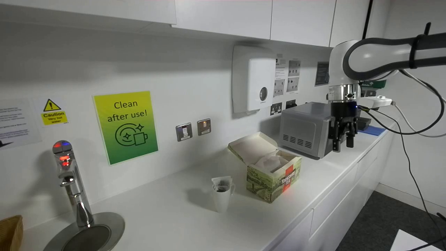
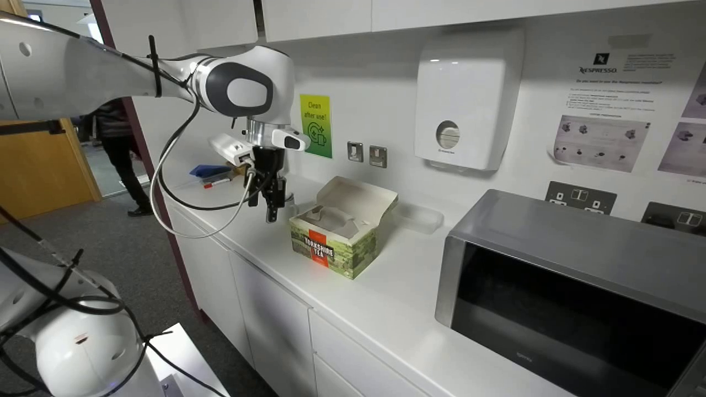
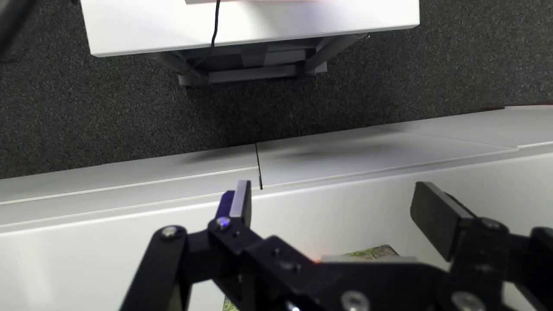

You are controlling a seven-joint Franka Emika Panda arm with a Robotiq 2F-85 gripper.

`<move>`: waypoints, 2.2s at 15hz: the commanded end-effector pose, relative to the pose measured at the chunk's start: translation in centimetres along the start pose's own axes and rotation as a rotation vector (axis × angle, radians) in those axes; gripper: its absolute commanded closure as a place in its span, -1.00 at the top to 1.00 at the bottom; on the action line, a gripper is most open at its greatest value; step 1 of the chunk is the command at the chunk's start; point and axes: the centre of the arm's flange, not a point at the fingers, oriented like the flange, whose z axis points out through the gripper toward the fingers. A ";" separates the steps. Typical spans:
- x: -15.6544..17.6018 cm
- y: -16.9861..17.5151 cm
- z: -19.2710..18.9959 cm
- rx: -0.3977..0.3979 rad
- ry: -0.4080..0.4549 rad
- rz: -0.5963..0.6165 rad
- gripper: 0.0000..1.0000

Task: Move the tea bag from the mug to the box

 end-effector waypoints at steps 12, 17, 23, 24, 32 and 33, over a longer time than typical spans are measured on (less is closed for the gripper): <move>5.1 -6.6 0.5 -0.057 -0.084 -0.183 1.00; 7.6 -12.8 1.2 -0.138 -0.104 -0.294 1.00; 7.6 -15.1 3.4 -0.153 -0.113 -0.317 1.00; 7.7 -15.1 3.5 -0.153 -0.115 -0.316 1.00; 8.0 -15.0 3.2 -0.147 -0.089 -0.326 1.00; 8.5 -15.3 2.9 -0.155 -0.047 -0.343 1.00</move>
